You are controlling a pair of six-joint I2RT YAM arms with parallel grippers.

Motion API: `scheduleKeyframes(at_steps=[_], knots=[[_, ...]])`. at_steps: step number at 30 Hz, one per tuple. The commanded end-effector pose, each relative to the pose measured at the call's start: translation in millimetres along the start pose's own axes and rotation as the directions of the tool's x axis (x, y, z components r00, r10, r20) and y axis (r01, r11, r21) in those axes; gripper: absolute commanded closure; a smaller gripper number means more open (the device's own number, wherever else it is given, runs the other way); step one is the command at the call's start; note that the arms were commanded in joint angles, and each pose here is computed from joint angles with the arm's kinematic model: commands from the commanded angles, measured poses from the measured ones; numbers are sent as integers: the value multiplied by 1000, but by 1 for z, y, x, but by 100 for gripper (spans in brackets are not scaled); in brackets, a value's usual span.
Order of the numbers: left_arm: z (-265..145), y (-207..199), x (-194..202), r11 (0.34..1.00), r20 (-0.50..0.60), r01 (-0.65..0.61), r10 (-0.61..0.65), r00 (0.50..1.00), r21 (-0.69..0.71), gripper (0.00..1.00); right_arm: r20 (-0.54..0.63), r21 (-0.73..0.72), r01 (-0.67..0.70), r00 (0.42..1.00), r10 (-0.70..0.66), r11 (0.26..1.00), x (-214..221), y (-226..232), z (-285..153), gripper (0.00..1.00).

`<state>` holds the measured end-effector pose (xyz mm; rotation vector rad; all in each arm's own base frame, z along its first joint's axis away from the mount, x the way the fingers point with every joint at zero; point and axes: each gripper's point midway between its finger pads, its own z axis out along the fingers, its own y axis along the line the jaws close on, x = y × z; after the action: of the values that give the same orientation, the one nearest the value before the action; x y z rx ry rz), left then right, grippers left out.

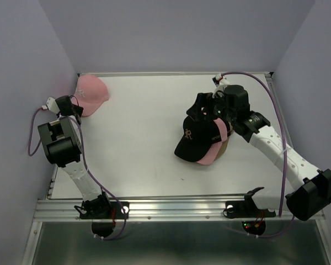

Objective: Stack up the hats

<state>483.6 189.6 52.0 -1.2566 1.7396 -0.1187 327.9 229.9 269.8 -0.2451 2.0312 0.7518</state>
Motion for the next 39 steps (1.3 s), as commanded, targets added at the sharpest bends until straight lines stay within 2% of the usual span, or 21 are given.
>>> scheduleKeyframes(at_steps=[1, 5, 6, 10, 13, 20, 25, 35, 39], knots=[[4, -5, -18, 1000, 51, 16, -15, 999, -12, 63, 69, -5, 35, 997, -34, 999, -21, 5, -10, 0], [4, -5, -19, 1000, 54, 9, -8, 999, -11, 81, 75, 2, 36, 997, -36, 999, -23, 5, -11, 0], [4, -6, -18, 1000, 52, 5, -4, 999, -10, 100, 76, 0, 37, 996, -37, 999, -23, 5, -12, 0], [2, -7, -17, 1000, 45, -21, 21, 999, 3, 100, 75, 5, 36, 997, -36, 999, -22, 4, -12, 0], [-9, -21, -18, 996, 49, -44, 40, 998, 74, 100, 73, 4, 33, 997, -33, 999, -21, 4, -12, 0], [-85, -73, -57, 958, 224, -56, -9, 975, 280, 100, 82, -5, 23, 996, -23, 1000, -20, 7, -19, 0], [-131, -100, -69, 919, 268, -49, -63, 961, 391, 100, 84, -13, 15, 996, -14, 1000, -18, 8, -23, 0], [-234, -148, -59, 784, 263, -55, -141, 954, 618, 100, 93, -31, 8, 996, -5, 999, -14, 12, -33, 0], [-297, -179, -30, 650, 161, -23, -154, 975, 760, 100, 108, -31, 4, 994, -1, 1000, -14, 12, -40, 0]])
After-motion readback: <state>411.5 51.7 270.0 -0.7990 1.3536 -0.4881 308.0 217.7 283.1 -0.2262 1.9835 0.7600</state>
